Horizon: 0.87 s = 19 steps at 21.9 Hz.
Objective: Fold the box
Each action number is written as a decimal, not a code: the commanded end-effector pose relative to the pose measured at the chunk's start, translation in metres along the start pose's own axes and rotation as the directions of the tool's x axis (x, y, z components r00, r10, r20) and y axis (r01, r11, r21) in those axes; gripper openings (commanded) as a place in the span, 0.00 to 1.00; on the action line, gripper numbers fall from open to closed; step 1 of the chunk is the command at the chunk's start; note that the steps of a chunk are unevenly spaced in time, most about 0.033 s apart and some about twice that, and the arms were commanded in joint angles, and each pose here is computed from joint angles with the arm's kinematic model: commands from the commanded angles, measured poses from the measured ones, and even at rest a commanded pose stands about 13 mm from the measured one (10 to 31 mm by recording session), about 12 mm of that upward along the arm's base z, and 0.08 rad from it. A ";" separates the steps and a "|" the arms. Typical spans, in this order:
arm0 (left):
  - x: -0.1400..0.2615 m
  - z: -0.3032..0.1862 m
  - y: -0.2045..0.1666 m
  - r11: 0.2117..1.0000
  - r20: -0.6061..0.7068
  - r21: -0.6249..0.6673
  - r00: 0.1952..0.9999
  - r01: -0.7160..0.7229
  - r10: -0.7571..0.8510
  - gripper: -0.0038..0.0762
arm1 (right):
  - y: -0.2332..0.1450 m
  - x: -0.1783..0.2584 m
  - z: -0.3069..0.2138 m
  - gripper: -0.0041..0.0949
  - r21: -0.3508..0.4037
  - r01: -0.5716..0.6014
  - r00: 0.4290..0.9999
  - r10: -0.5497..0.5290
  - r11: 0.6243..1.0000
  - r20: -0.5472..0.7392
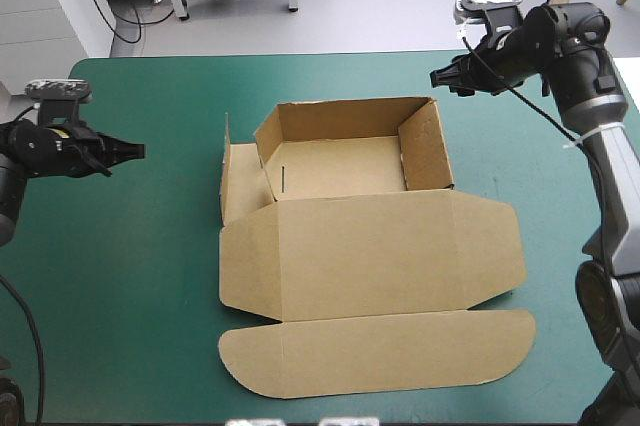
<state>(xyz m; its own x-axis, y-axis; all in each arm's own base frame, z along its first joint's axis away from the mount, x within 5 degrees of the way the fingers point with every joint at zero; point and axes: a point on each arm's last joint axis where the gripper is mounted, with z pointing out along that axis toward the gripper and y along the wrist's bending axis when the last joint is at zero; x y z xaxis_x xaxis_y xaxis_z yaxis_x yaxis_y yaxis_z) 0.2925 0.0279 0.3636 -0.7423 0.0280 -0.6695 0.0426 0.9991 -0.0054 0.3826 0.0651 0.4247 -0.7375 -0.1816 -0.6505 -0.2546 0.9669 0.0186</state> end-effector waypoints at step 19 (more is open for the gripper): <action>0.006 -0.022 0.019 0.987 -0.046 0.044 0.988 0.151 -0.149 0.04 | 0.004 0.039 0.122 0.53 -0.132 -0.101 0.958 0.060 0.986 -0.279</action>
<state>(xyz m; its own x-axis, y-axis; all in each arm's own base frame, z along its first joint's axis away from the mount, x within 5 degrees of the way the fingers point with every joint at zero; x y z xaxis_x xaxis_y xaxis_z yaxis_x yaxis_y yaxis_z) 0.2772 0.0491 0.3557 -0.8301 -0.1120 -0.5462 -0.0447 0.9898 -0.1350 0.4325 0.0818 0.2822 -0.9258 -0.1780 -0.3335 -0.2423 0.9565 0.1623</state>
